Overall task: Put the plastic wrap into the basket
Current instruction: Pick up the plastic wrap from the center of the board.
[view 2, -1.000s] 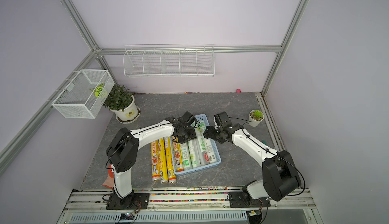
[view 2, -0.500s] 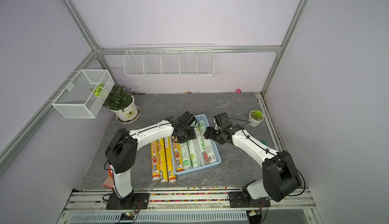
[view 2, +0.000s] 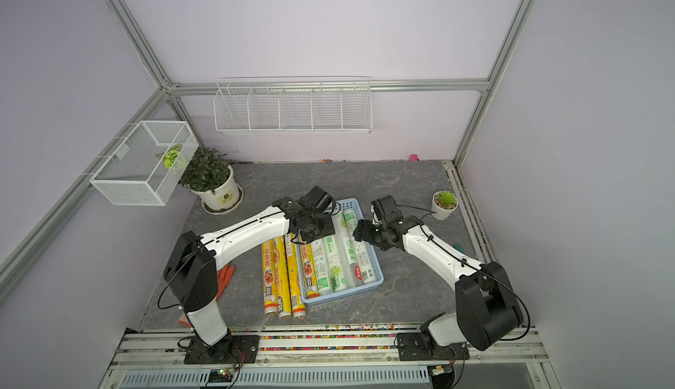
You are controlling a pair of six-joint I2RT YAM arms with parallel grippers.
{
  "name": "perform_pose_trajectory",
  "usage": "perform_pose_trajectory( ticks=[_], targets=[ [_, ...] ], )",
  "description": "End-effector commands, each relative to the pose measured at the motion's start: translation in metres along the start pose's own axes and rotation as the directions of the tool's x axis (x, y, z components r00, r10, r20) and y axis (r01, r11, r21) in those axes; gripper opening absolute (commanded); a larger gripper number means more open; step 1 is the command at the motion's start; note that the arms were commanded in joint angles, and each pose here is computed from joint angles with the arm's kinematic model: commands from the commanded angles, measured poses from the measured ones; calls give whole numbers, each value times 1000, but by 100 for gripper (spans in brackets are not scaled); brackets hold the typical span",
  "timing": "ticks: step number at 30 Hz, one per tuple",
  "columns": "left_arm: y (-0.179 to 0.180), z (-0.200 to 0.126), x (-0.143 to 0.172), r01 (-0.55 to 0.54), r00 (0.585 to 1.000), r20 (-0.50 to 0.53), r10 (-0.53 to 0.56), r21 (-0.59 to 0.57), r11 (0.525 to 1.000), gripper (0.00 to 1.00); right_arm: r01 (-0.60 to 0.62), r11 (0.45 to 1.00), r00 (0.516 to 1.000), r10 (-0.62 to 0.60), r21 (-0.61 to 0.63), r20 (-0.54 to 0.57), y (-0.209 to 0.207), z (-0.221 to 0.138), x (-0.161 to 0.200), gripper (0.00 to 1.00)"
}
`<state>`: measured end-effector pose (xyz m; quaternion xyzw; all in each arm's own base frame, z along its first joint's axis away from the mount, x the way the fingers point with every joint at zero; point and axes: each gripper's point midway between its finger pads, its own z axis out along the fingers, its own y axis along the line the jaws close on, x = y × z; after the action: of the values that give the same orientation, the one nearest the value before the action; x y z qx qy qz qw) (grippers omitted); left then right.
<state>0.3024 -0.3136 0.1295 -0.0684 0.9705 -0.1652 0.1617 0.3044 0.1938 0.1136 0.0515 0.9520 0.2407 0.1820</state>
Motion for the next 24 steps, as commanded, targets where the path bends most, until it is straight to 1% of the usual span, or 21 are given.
perform_pose_trajectory(
  ticks=[1,4,6,8,9,12,13,14,16,19,21,24],
  targets=[
    [14,-31,-20,-1,990,140,7,-47,999,52,59,996,997,-56,-67,47,20,-19,-10,76],
    [32,-50,-29,-1,973,228,20,-84,996,51,112,992,991,-108,-63,75,33,-29,-13,76],
    [53,-61,-33,14,964,266,21,-129,992,49,170,984,982,-164,-57,90,47,-32,-12,76],
    [78,-64,-33,48,963,270,-5,-153,987,48,218,974,973,-212,-55,96,64,-32,-9,76],
    [94,-65,-32,84,964,262,-40,-156,984,46,242,969,967,-236,-58,94,73,-30,-5,76],
    [134,-60,-21,145,966,235,-112,-129,981,46,320,945,946,-316,-59,76,100,-19,8,76],
    [145,-61,-17,153,964,239,-120,-122,981,46,346,936,937,-342,-57,68,108,-16,13,76],
    [157,-60,-11,162,961,245,-130,-118,980,47,380,924,924,-377,-50,60,117,-12,18,76],
    [185,-58,-2,223,950,250,-187,-123,967,49,458,889,889,-457,-22,39,134,-6,32,76],
    [211,-58,9,285,934,249,-258,-79,955,49,566,824,824,-567,8,3,158,6,52,76],
    [224,-63,10,301,920,282,-270,-71,951,53,609,793,793,-608,0,-31,172,16,65,76],
    [230,-69,9,264,928,288,-235,-67,962,66,642,766,763,-642,-32,-71,189,30,84,76]
  ],
)
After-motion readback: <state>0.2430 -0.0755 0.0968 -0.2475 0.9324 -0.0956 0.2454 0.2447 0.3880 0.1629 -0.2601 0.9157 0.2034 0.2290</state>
